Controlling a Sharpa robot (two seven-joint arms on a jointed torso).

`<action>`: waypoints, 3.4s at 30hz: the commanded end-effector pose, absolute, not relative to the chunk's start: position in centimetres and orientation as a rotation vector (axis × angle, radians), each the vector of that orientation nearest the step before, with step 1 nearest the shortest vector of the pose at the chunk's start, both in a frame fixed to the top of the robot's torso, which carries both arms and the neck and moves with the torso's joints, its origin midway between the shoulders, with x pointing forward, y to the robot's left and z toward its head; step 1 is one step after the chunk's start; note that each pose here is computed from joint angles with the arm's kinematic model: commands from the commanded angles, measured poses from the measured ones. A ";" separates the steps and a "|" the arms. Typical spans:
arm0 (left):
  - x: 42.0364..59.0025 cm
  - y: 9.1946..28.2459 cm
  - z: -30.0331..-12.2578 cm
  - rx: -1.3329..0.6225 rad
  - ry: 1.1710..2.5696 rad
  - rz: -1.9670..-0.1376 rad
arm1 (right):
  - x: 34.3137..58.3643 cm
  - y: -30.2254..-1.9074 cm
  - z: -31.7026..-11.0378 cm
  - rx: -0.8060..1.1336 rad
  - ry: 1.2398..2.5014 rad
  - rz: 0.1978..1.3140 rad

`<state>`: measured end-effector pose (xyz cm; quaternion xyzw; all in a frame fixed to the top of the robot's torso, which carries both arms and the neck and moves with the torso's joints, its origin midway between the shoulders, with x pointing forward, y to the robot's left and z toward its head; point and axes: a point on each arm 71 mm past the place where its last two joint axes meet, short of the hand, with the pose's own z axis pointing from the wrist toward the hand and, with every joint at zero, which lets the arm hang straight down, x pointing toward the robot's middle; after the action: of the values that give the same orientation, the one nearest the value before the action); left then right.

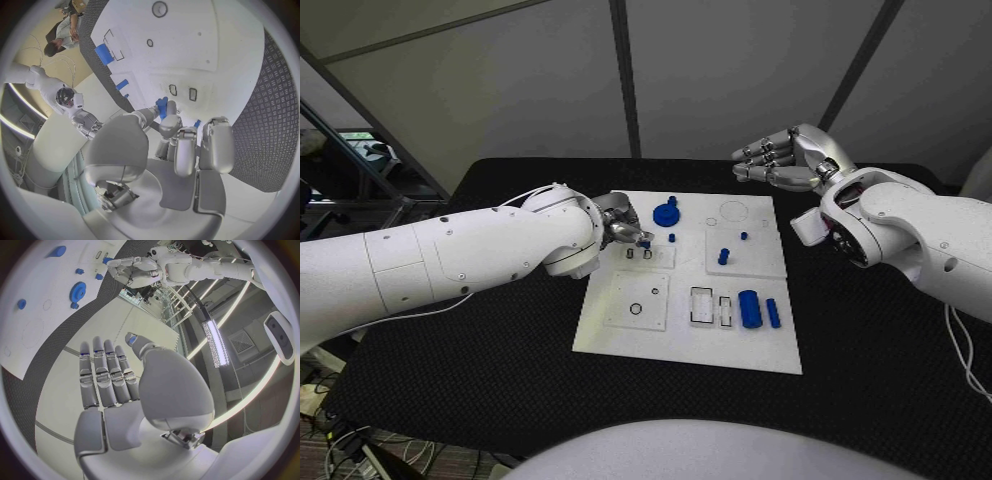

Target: Assemble the parts on the task board

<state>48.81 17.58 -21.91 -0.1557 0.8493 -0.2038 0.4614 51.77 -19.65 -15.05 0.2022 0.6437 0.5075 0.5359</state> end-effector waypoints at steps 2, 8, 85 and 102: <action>49.0 17.4 -22.0 -0.340 2.091 -0.482 | 51.8 -19.5 -14.9 0.467 1.534 1.216; 49.1 16.9 -22.5 -0.306 2.112 -0.465 | 51.8 -19.4 -14.9 0.465 1.534 1.219; 48.8 16.5 -23.7 -0.195 2.192 -0.419 | 52.0 -19.2 -15.2 0.459 1.551 1.230; 49.1 16.9 -23.7 -0.181 2.218 -0.399 | 52.1 -19.2 -15.2 0.459 1.556 1.227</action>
<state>49.27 16.73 -23.22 -0.0820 0.8777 -0.1704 0.4404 52.07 -19.34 -15.34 0.1964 0.6510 0.5096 0.5272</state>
